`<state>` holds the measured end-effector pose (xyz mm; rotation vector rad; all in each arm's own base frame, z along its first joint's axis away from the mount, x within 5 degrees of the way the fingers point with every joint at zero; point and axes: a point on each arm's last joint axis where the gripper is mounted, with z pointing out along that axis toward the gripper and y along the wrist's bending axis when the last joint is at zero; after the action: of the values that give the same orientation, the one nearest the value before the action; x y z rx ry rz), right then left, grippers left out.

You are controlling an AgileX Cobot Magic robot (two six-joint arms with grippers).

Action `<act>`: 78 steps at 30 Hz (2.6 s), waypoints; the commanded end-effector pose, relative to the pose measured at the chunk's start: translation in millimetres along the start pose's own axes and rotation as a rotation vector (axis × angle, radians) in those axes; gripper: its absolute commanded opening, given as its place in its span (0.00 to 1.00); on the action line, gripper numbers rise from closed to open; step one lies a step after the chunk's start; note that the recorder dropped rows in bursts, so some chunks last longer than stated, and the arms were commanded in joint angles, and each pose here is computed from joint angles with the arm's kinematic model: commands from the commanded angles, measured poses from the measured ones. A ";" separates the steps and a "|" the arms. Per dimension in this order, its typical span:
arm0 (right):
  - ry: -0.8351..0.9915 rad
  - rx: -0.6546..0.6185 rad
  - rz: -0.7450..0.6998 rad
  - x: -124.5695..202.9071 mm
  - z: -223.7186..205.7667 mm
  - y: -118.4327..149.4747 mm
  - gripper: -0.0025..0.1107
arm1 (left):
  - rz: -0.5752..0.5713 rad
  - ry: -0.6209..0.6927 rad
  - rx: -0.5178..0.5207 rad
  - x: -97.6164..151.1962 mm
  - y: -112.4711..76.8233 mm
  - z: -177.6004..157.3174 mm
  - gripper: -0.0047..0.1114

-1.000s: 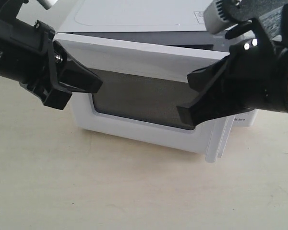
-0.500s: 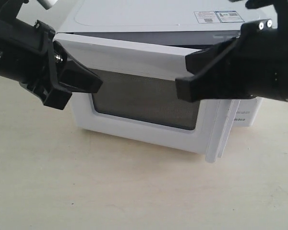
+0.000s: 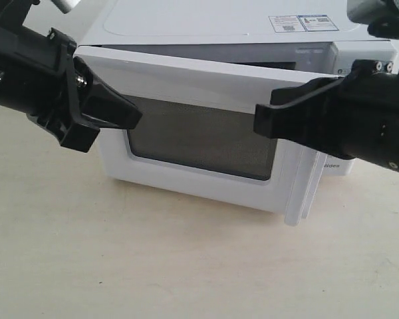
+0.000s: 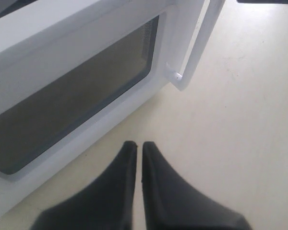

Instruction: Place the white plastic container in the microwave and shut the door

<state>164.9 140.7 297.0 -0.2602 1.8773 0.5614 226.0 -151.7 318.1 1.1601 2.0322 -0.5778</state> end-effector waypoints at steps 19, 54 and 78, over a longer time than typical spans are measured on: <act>0.122 -0.251 -0.456 -27.7 -16.1 36.2 0.02 | -0.011 -0.013 0.003 -2.7 -1.6 -0.6 0.08; -0.105 -0.023 -0.027 -125.3 -31.0 1.0 0.02 | -0.011 -0.011 0.007 -2.5 -1.9 -0.6 0.08; 0.409 0.037 -0.037 -68.7 19.7 -7.0 0.02 | -0.011 -0.013 0.004 -2.7 -1.6 -0.6 0.08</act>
<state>203.8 136.7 355.8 -0.4029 2.2708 0.4888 226.0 -151.7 318.1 1.1601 2.0322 -0.5778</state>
